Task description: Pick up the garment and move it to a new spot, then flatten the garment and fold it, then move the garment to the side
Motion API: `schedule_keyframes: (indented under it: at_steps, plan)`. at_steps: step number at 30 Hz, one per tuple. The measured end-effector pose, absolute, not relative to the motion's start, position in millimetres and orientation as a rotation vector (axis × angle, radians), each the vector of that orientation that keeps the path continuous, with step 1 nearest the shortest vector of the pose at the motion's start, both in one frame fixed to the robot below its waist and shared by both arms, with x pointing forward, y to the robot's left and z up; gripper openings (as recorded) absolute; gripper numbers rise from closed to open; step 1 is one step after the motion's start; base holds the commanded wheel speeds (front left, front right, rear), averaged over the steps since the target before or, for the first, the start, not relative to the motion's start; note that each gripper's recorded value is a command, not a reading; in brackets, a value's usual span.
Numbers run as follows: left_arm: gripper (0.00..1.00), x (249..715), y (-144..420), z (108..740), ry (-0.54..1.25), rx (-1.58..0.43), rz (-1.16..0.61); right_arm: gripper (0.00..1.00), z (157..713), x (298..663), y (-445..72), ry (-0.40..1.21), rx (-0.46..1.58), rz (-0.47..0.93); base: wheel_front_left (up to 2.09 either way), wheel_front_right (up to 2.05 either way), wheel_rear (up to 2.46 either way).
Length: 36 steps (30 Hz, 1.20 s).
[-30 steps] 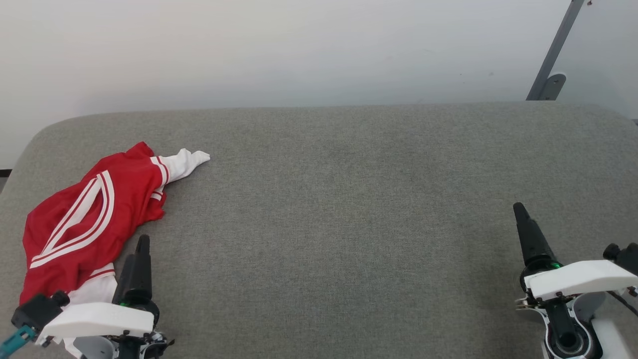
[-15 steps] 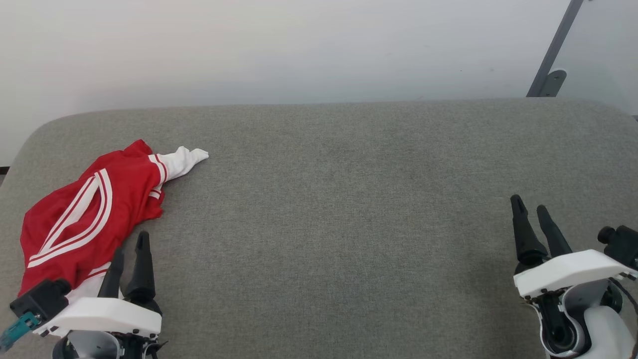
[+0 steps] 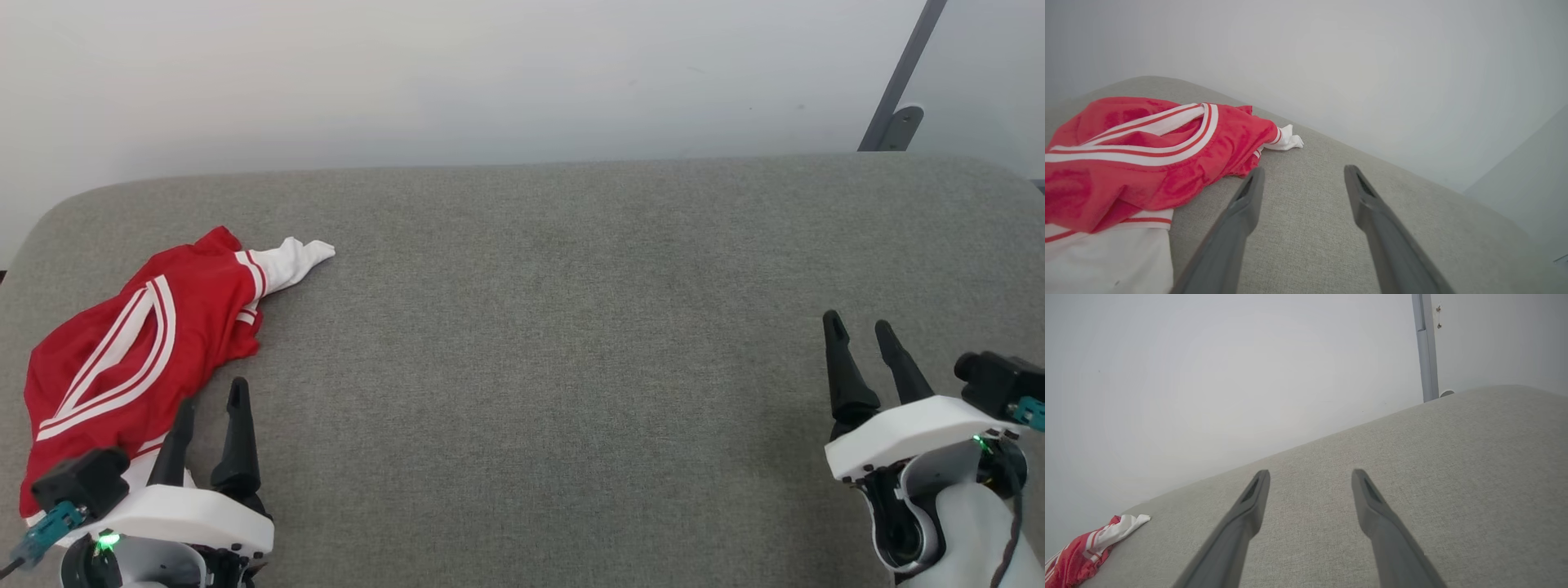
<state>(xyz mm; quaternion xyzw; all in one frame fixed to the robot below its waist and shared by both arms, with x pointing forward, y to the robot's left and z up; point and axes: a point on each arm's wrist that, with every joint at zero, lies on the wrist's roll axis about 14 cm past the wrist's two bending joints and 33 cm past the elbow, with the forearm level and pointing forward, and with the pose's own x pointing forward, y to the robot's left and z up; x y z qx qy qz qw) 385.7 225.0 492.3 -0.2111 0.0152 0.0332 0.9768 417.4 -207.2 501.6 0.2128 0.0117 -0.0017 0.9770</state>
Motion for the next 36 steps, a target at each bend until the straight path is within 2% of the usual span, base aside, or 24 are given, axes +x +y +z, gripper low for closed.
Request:
schedule_keyframes:
  at_steps: [17, 36]
  plan:
    - [1.0, 381.2, 227.6, 485.7, 0.037, -0.255, 0.066, 1.0, 500.7, 421.0, -205.1, 0.018, 0.231, 0.018, 0.0, 0.0, 0.0]
    - [1.0, 383.8, 225.9, 485.7, 0.019, -0.129, 0.033, 1.0, 503.3, 420.2, -199.1, -0.01, 0.14, 0.041, 0.0, 0.0, 0.0]
